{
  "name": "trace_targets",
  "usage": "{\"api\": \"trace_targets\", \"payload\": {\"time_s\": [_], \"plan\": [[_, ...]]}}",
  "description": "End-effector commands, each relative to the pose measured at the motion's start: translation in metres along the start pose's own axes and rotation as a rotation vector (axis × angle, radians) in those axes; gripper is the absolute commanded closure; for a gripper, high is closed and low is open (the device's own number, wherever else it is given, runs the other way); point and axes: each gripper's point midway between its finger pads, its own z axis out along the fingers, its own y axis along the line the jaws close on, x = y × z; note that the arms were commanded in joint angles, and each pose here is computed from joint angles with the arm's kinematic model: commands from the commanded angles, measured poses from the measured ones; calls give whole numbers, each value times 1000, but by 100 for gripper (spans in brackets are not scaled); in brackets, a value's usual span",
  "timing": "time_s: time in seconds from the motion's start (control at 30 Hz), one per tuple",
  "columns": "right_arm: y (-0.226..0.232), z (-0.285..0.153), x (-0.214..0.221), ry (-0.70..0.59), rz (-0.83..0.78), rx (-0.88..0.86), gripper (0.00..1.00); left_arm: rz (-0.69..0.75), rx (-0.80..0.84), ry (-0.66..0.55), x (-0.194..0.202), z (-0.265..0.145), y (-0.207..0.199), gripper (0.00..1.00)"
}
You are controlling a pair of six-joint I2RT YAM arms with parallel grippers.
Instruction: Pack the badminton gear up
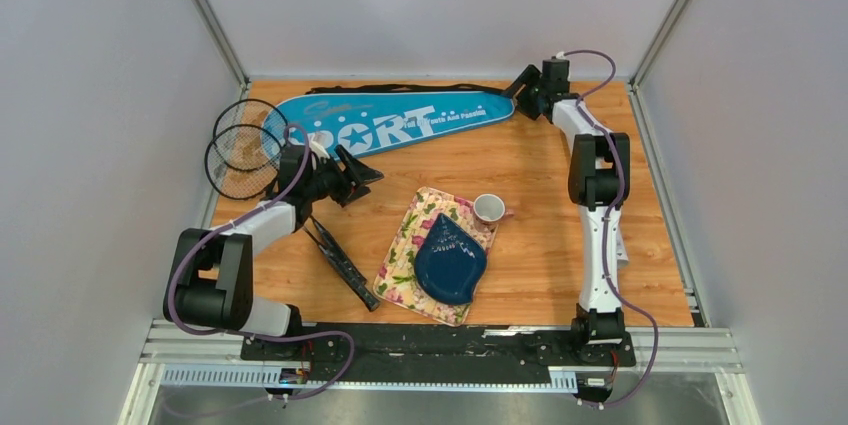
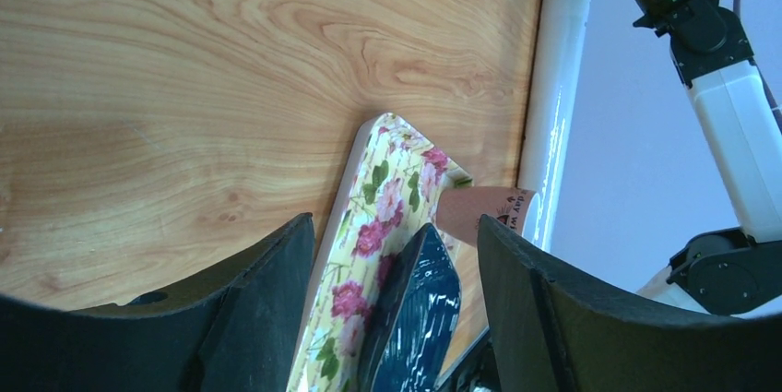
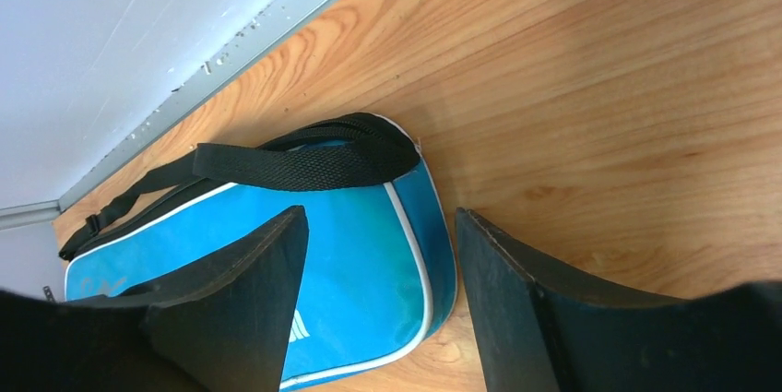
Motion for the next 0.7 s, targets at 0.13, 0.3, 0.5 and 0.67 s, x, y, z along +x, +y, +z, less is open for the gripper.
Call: {"api": "trace_targets", "payload": {"time_s": [0.13, 0.3, 0.5, 0.67], "plan": [[6, 12, 37, 59, -12, -36, 42, 50, 56, -31, -19, 2, -30, 27], [21, 9, 20, -3, -59, -77, 72, 19, 64, 4, -18, 11, -31, 28], [77, -28, -36, -166, -158, -196, 100, 9, 75, -10, -31, 18, -42, 28], [141, -92, -91, -355, -276, -330, 100, -81, 183, 17, -58, 34, -82, 28]]}}
